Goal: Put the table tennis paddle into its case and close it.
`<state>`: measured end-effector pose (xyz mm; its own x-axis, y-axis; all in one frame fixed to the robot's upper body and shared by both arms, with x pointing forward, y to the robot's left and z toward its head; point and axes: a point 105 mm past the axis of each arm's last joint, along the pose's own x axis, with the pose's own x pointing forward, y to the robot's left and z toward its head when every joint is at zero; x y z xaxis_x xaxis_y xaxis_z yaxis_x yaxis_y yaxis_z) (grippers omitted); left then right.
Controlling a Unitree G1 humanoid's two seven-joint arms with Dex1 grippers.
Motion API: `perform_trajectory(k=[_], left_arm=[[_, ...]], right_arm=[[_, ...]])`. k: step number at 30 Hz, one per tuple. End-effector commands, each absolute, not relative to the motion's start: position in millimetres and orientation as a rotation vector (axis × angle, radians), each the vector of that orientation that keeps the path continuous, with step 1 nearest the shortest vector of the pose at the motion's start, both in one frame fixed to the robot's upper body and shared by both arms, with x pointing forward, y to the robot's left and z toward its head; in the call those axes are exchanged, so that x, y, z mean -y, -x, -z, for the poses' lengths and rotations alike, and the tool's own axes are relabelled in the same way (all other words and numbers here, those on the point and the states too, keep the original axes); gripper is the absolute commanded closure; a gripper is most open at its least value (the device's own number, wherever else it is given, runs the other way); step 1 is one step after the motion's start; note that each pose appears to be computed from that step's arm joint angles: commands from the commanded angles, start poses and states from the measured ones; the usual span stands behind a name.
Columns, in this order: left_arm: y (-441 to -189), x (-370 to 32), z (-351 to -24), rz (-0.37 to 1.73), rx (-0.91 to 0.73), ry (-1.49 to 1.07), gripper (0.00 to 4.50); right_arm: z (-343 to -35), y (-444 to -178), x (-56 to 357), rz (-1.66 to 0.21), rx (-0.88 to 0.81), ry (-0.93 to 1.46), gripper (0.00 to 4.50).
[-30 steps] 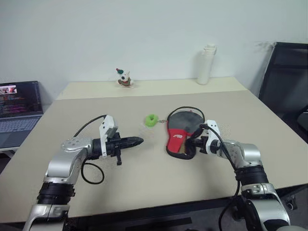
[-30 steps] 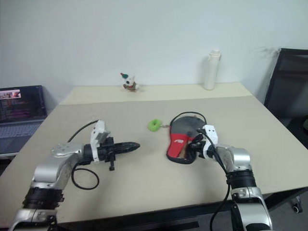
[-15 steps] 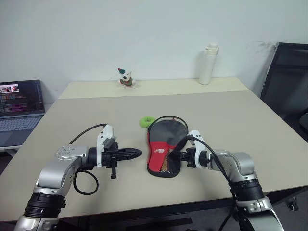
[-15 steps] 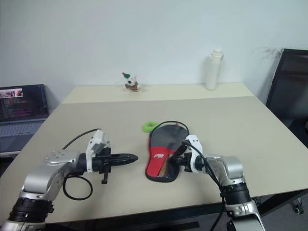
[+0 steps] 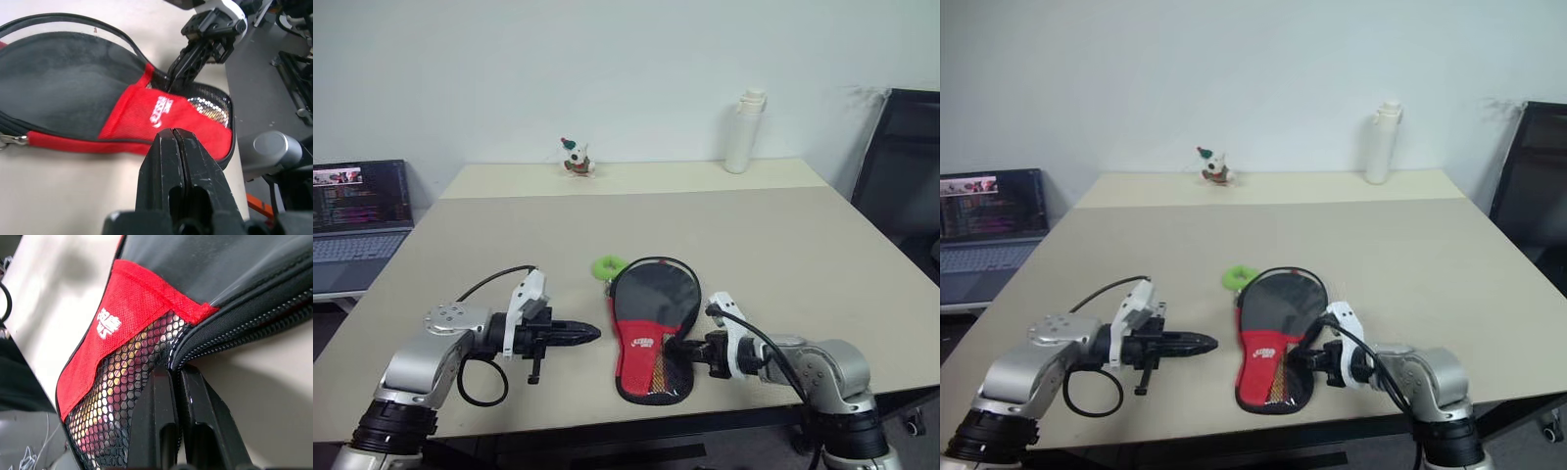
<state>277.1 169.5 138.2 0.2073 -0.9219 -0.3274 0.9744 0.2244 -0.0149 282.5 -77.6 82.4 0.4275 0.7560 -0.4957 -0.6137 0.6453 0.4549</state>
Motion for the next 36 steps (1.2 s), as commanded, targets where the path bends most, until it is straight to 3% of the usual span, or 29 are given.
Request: perform_trajectory(k=[1,12,18,27,32,35,36], left_arm=[[-272.3,-165.8,-146.5,1.371,-0.260,-0.265,4.50],[-274.5,-165.8,-145.4,1.353,-0.257,-0.268,4.50],[-276.2,-166.8,-145.1,1.324,-0.249,-0.267,4.50],[-285.7,-171.6,-145.6,1.219,-0.227,-0.210,4.50],[-307.8,-180.5,-149.5,1.090,-0.210,-0.182,4.50],[-343.5,-191.1,-154.9,0.892,-0.160,-0.205,4.50],[-354.5,-195.6,-156.0,0.828,-0.148,-0.219,4.32]], right_arm=[[-85.0,-277.2,85.2,-0.877,-0.748,-0.197,4.48],[-85.8,-287.3,90.5,-0.819,-0.729,-0.194,4.48],[-92.5,-292.8,103.2,-0.755,-0.650,-0.068,2.84],[-145.3,-273.3,100.5,-0.883,-0.419,-0.129,0.02],[-168.1,-277.8,100.9,-0.914,-0.305,-0.077,0.02],[-180.1,-292.5,95.3,-0.891,-0.225,-0.046,0.02],[-183.1,-296.2,93.2,-0.885,-0.204,-0.041,0.00]])
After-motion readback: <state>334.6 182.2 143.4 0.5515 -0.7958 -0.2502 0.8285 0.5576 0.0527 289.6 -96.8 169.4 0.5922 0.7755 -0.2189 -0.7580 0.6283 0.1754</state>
